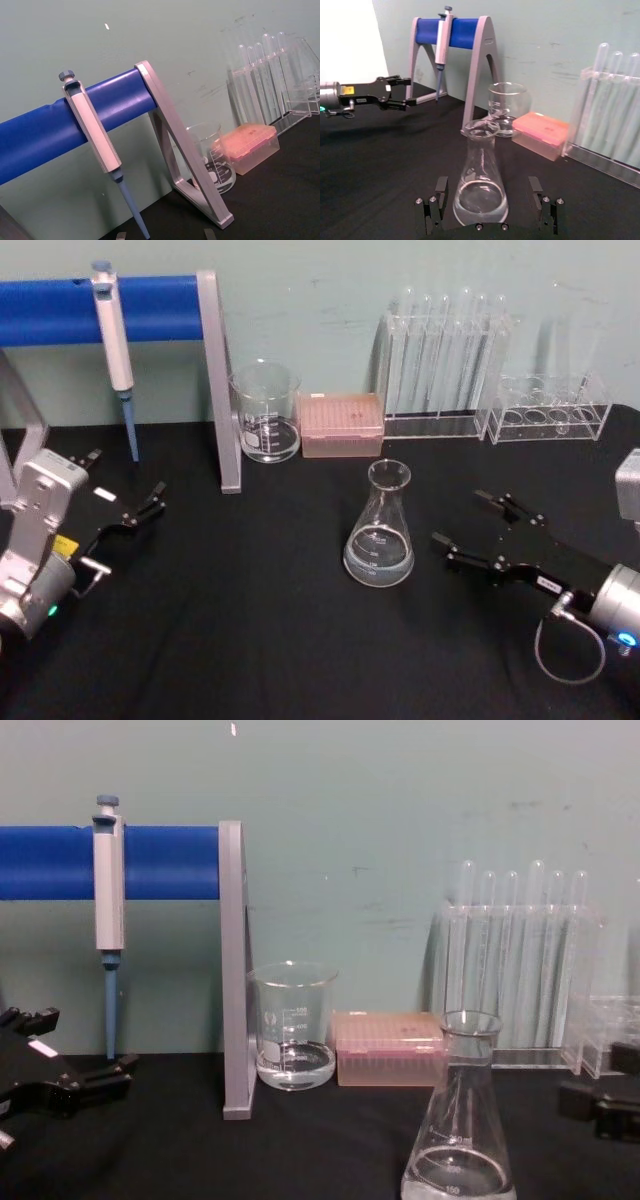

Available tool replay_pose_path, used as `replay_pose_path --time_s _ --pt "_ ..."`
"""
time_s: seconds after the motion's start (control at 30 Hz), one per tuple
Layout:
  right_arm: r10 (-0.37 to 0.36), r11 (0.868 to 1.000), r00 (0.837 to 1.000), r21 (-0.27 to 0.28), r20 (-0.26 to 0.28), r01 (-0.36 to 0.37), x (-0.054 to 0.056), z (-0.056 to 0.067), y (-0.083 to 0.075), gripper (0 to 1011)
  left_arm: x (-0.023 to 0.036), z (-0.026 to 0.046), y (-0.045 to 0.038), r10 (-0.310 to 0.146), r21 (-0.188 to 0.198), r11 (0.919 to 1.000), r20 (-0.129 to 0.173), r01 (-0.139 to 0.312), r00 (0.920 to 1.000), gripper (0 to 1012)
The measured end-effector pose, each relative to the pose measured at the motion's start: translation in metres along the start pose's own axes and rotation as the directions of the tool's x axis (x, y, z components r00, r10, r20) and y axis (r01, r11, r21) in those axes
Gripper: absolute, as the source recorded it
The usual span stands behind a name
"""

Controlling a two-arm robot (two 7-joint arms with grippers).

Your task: Grasp the erlenmeyer flask with one hand, shake it three times, then place it back.

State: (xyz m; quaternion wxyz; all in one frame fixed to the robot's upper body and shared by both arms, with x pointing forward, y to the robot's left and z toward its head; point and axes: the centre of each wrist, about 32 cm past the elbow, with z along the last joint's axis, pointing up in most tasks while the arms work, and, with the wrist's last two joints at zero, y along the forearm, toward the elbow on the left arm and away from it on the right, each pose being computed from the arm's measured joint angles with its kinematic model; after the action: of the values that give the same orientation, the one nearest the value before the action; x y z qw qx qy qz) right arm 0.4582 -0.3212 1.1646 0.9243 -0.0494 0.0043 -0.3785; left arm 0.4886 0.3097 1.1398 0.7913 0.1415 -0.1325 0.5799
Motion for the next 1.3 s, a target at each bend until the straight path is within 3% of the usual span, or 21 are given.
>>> replay_pose_path --time_s 0.27,0.83,1.3 --pt "0.047 0.999 0.999 0.007 -0.021 -0.047 0.006 -0.004 0.019 1003 0.0000 0.0000 0.0000 0.000 0.000 1.0000 0.000 0.000 1.0000 1001" --pt "0.102 0.995 0.995 0.005 -0.009 -0.102 0.025 -0.007 0.064 1003 0.0000 0.0000 0.0000 0.000 0.000 1.0000 0.000 0.000 1.0000 1001" --pt "0.132 0.991 0.991 0.007 0.007 -0.132 0.034 -0.005 0.084 1003 0.0000 0.0000 0.0000 0.000 0.000 1.0000 0.000 0.000 1.0000 1001"
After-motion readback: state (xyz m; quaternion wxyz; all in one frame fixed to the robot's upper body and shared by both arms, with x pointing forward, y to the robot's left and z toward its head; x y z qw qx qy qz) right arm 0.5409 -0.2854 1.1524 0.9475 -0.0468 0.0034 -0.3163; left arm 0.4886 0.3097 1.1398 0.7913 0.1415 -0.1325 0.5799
